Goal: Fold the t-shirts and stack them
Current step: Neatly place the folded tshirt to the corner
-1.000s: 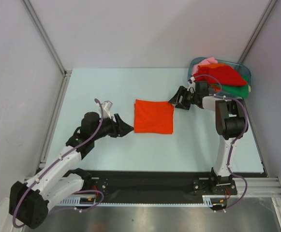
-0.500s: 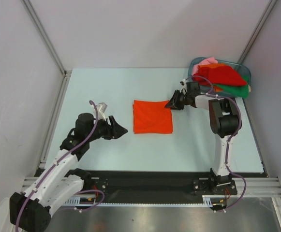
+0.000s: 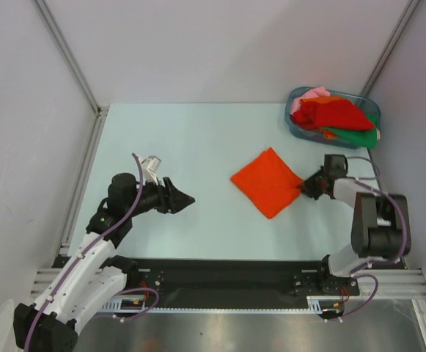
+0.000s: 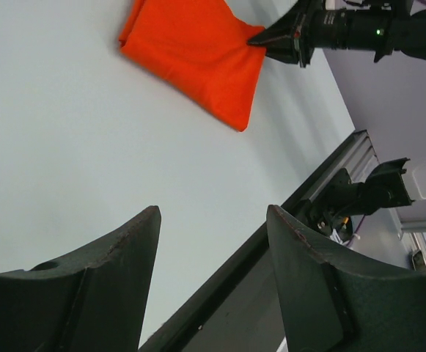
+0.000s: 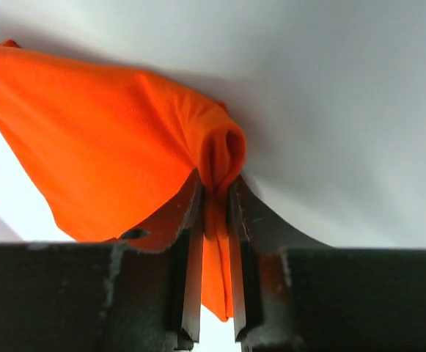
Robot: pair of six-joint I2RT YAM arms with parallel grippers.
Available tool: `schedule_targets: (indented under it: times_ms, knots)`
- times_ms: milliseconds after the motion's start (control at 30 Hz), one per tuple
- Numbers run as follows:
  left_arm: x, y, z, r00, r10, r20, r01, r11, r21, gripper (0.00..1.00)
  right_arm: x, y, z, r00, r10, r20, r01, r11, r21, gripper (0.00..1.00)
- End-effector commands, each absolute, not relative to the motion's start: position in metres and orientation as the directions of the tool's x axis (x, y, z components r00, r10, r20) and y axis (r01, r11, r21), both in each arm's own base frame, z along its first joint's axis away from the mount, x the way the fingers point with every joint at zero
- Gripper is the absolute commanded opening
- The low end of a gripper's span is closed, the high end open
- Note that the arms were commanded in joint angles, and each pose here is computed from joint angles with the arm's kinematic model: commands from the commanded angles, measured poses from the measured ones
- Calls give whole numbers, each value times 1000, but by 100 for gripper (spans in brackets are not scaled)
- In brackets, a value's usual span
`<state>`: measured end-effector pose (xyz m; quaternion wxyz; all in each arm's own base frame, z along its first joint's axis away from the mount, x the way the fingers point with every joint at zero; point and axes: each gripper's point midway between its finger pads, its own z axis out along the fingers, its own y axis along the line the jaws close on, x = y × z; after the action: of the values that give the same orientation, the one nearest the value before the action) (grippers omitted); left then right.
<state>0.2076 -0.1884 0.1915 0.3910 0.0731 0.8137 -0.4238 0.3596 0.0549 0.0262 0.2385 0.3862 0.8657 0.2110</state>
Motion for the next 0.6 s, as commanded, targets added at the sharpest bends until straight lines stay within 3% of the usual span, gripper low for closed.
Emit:
schedule_targets:
  times_ms: [0, 300, 567]
  knots:
    - [199, -195, 209, -656, -202, -727, 531, 561, -635, 66, 304, -8, 18, -357, 881, -310, 779, 464, 423, 0]
    - [172, -203, 226, -660, -160, -734, 612, 452, -649, 66, 185, -115, 56, 18, 868, -496, 917, 183, 355, 0]
    - [164, -209, 244, -665, -151, -732, 644, 382, -663, 66, 140, -168, 65, 252, 863, -437, 920, -74, 385, 0]
